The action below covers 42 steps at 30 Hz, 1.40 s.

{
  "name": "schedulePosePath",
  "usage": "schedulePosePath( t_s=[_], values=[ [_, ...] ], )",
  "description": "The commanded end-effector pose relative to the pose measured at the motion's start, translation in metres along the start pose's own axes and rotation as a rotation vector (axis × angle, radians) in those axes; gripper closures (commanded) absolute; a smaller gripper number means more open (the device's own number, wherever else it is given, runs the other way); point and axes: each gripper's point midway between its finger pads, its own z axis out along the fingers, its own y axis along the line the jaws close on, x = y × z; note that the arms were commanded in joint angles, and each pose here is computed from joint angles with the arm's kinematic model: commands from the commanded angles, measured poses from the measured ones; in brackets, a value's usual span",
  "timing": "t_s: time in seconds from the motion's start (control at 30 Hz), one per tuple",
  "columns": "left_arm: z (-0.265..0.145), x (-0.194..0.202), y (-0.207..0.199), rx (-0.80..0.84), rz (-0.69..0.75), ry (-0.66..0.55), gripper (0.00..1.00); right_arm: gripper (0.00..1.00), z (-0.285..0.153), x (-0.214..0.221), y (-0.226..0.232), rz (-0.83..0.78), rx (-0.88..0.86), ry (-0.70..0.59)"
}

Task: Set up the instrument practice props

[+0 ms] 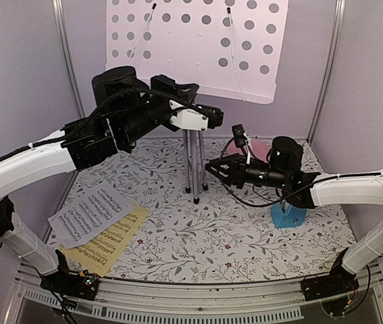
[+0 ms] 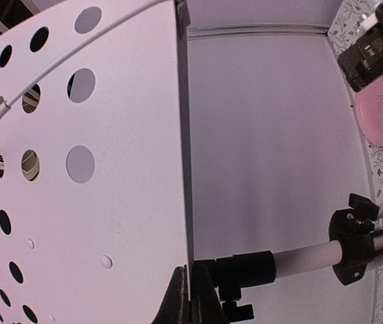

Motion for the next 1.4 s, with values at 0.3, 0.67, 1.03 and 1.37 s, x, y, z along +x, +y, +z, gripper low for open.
schedulePosePath(
  t_s=[0.3,0.67,1.03,1.37],
  values=[
    [-0.049,0.007,0.124,-0.405,-0.113,0.013,1.00,0.77,0.021,0.000,-0.016,-0.112,0.050,-0.039],
    [-0.051,-0.007,0.123,-0.403,-0.096,-0.013,1.00,0.80,0.027,0.005,-0.031,-0.145,0.121,-0.019],
    [-0.063,-0.013,0.126,-0.415,-0.136,-0.059,1.00,0.78,0.020,0.013,-0.037,-0.186,0.159,0.013],
    [-0.067,-0.013,0.126,-0.417,-0.139,-0.068,1.00,0.85,0.019,0.003,-0.028,-0.204,0.124,0.002]
  ],
)
